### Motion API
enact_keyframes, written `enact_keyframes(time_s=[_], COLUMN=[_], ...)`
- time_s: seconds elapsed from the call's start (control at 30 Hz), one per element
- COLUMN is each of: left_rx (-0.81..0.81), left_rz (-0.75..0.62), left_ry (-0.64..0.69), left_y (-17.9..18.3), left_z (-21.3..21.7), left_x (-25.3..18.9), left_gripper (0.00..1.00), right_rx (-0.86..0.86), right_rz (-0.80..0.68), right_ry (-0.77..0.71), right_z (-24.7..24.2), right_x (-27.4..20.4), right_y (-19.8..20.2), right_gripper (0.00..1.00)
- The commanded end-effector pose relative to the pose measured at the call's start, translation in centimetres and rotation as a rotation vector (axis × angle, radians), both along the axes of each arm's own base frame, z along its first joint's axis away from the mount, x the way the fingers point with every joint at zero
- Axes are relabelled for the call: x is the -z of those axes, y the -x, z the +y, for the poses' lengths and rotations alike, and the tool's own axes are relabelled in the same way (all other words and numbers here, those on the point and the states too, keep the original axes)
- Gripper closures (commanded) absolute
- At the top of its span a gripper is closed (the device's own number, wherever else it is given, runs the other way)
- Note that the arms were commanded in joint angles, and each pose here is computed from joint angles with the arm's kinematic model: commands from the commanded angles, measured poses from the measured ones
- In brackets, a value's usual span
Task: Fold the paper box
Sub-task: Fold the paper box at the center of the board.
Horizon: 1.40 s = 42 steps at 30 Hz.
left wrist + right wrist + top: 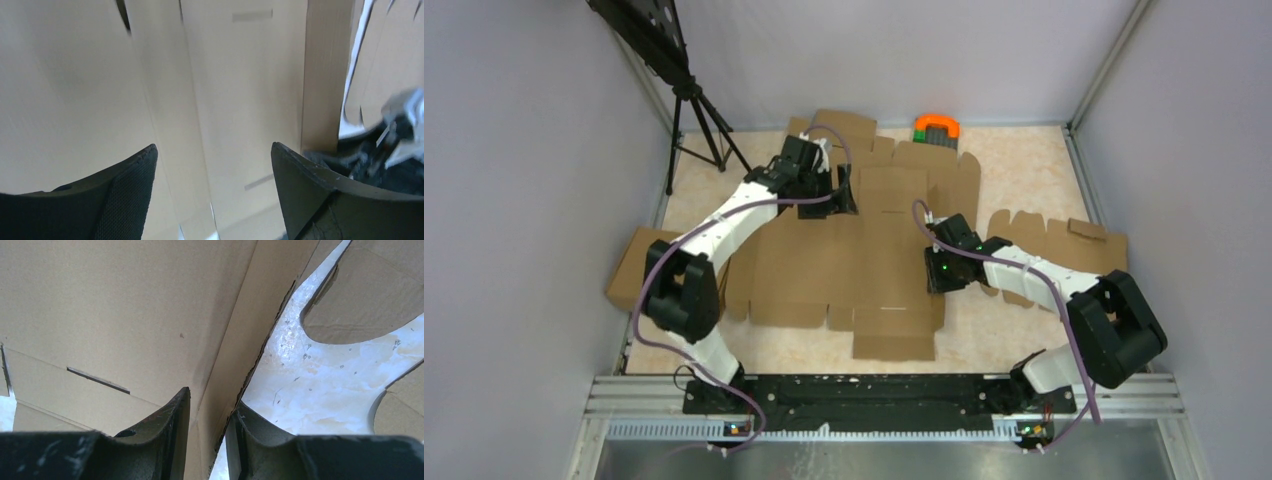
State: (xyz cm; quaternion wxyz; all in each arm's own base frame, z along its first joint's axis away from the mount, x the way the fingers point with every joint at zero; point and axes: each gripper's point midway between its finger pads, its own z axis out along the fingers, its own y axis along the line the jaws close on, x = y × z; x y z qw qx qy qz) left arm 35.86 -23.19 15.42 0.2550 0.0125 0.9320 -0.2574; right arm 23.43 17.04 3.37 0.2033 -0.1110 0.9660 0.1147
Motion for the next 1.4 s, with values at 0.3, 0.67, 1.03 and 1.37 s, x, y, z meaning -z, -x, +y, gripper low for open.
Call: enact_keyframes(time_s=[0.3, 0.67, 1.03, 1.37], left_rx=[0.035, 0.086, 0.15, 0.202], left_rz=[-0.168, -0.129, 0.132, 0.142], left_ry=[-0.142, -0.106, 0.26, 0.33], left_y=[-14.8, -17.4, -15.0, -12.5], left_z=[-0.8, -1.5, -2.2, -2.9], left_x=[1.1, 6.0, 6.9, 4.6], left_gripper=[0.18, 0.17, 0.4, 0.6], right_rx=[0.0, 0.008, 0.009, 0.022], right_rz=[-0.08, -0.09, -0.079, -0.072], right_ry=[-0.088, -0.084, -0.075, -0.073], right_z=[1.4, 0.7, 0.8, 0.9], right_x=[-1.7, -1.5, -1.3, -1.1], right_y=[-0.6, 0.1, -0.1, -0.3], right_gripper=[0.69, 0.69, 0.7, 0.71])
